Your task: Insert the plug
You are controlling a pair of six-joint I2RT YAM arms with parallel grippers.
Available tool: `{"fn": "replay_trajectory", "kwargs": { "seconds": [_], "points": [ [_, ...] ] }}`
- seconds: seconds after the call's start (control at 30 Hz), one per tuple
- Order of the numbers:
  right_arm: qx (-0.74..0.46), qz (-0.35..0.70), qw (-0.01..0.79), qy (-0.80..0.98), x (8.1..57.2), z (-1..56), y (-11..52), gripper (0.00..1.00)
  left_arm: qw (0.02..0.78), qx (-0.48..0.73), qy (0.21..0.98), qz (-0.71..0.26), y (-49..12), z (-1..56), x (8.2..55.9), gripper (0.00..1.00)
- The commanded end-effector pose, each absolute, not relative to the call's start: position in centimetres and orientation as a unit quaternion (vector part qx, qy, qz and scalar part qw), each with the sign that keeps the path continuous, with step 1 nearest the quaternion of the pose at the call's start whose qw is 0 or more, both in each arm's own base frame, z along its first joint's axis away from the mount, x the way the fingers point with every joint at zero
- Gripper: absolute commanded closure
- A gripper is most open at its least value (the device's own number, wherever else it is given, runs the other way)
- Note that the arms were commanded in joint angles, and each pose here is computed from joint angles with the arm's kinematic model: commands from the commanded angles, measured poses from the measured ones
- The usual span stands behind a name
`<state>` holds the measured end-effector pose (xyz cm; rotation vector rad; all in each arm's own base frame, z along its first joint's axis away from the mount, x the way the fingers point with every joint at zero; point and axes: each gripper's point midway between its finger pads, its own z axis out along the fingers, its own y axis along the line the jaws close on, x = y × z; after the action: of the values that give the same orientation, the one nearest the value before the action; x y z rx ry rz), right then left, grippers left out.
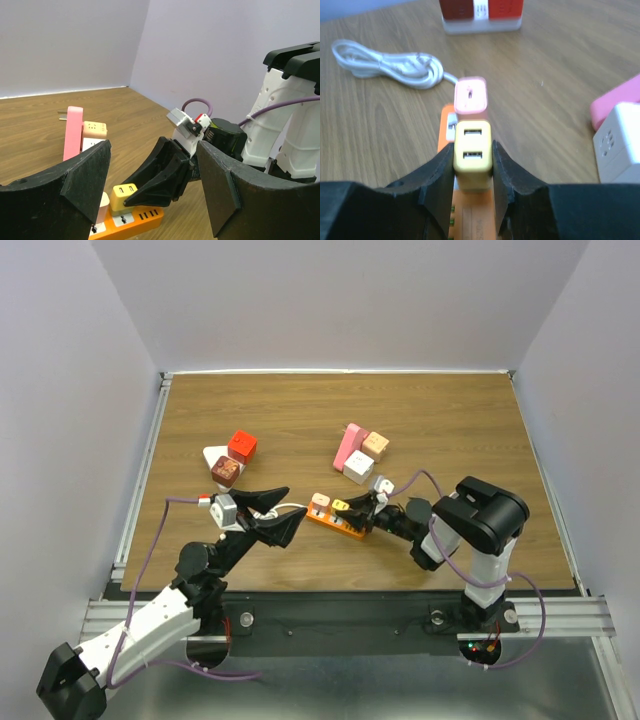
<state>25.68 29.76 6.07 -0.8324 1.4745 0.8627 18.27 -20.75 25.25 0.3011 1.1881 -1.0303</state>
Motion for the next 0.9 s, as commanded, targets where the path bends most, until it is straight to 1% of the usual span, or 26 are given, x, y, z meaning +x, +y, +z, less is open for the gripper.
{"fn": "replay_trajectory", "kwargs": {
  "seconds": [0.0,0.27,0.47,0.57,0.6,0.63,0.67,0.87],
  "points": [
    [-0.375,0.334,0.514,0.696,21.8,-1.0,26.4,1.0,0.692,0.145,0.544,-0.453,-20.5,22.4,18.0,0.2],
    [-0.373,0.329,0.499,0.71,21.4,-2.2,26.0,0.99,0.692,0.146,0.542,-0.454,-20.5,22.5,17.9,0.2],
    [-0.361,0.349,0.52,0.691,21.7,0.3,26.7,0.99,0.692,0.133,0.554,-0.443,-20.2,22.2,18.5,0.2],
    [-0.341,0.373,0.533,0.679,22.2,2.5,27.6,0.88,0.693,0.119,0.564,-0.433,-19.9,21.9,19.1,0.2],
    [-0.336,0.376,0.534,0.679,22.4,2.8,27.8,0.8,0.694,0.116,0.565,-0.431,-19.8,22.0,19.2,0.2],
    [-0.335,0.379,0.539,0.673,22.5,3.4,28.0,0.76,0.694,0.115,0.566,-0.43,-19.8,22.0,19.2,0.2],
    [-0.333,0.386,0.55,0.662,22.9,4.6,28.4,0.65,0.692,0.115,0.569,-0.429,-19.8,21.8,19.3,0.2],
    [-0.338,0.413,0.578,0.617,23.5,8.4,30.0,0.43,0.693,0.11,0.572,-0.424,-19.7,21.7,19.5,0.2]
  ]
}}
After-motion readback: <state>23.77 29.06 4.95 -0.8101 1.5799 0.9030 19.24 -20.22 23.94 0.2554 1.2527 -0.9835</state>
